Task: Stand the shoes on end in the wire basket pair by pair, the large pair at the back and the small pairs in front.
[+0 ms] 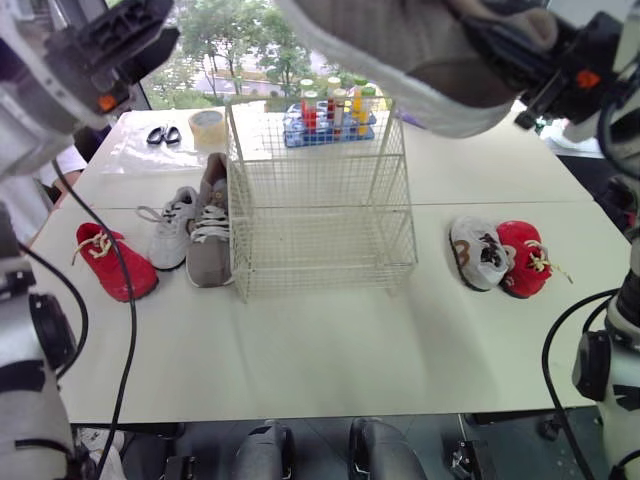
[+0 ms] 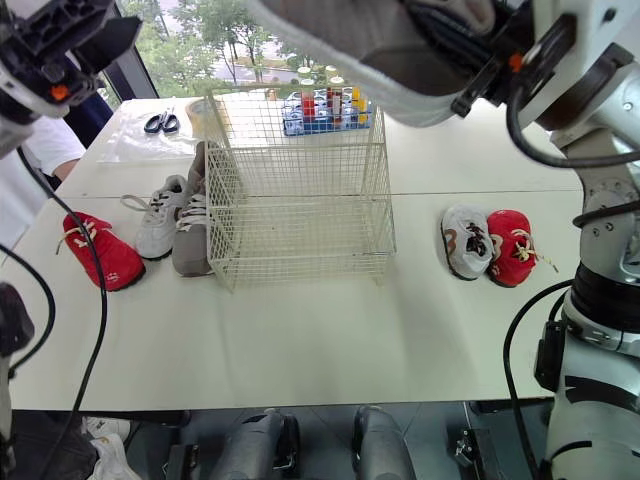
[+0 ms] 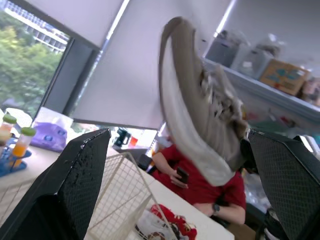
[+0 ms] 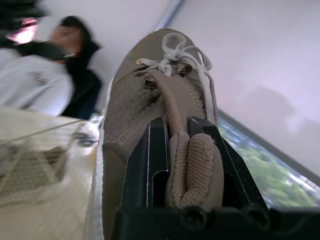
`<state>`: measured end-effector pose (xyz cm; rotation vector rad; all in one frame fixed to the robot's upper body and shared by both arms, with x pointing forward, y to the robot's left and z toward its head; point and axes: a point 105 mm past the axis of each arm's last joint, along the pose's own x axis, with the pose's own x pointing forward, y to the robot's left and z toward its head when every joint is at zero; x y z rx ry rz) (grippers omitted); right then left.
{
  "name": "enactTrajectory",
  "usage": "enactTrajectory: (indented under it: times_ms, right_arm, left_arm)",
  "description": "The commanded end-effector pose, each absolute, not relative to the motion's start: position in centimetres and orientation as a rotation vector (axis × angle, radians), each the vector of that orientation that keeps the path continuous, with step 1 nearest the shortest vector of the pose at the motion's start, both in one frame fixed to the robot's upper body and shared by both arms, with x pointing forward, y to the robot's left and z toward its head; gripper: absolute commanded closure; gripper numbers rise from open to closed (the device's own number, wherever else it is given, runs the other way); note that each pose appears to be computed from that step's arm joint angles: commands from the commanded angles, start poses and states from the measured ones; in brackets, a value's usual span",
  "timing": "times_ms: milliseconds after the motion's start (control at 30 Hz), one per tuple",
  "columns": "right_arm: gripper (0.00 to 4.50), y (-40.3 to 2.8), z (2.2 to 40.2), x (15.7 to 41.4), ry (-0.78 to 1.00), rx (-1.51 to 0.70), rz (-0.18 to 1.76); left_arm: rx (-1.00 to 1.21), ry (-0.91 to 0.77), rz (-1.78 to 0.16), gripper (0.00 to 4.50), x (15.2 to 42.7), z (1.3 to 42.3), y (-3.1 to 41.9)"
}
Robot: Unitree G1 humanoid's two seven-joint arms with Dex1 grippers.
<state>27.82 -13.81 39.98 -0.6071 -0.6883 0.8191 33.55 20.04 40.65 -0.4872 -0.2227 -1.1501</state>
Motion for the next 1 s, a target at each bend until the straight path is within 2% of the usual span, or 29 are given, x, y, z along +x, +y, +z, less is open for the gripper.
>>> enactTrajectory:
  times_ms: [33, 200, 400, 500, 633, 700, 767, 867, 967, 1000]
  right_arm:
    - [4.32, -13.3, 41.9, 25.6, -0.817, -0.703, 0.861]
    - [4.32, -12.3, 41.5, 25.3, -0.836, -0.754, 0.934]
    - [4.32, -10.6, 40.5, 25.2, -0.843, -0.806, 1.009]
    - [4.32, -10.3, 40.1, 25.3, -0.839, -0.839, 1.011]
    - [4.32, -10.2, 40.1, 25.2, -0.845, -0.849, 1.007]
    - [4.32, -10.2, 40.0, 25.2, -0.845, -0.851, 1.006]
    - [4.32, -10.2, 40.0, 25.1, -0.839, -0.853, 1.003]
    - [4.32, -10.5, 40.2, 25.3, -0.837, -0.849, 0.976]
    - [2.81, -12.0, 41.4, 25.9, -0.84, -0.712, 0.907]
    - [2.46, -13.2, 42.0, 26.2, -0.838, -0.629, 0.863]
  left_arm:
    - [-0.413, -0.243, -1.165, 0.0, 33.4, 42.2, 20.9]
    - [-0.359, -0.205, -1.21, 0.0, 34.3, 42.5, 20.0]
    - [-0.265, -0.09, -1.38, 0.0, 33.9, 42.0, 16.6]
    - [-0.25, -0.03, -1.44, 0.7, 33.8, 41.5, 15.4]
    - [-0.269, -0.01, -1.49, 2.47, 33.4, 41.5, 14.7]
    - [-0.27, -0.01, -1.507, 3.21, 33.1, 41.6, 14.6]
    - [-0.265, -0.018, -1.503, 3.71, 33.1, 41.7, 14.6]
    - [-0.295, -0.056, -1.477, 3.83, 33.2, 42.2, 14.8]
    - [-0.37, -0.132, -1.436, 3.83, 33.2, 42.9, 16.0]
    - [-0.406, -0.167, -1.412, 3.83, 33.3, 43.1, 16.6]
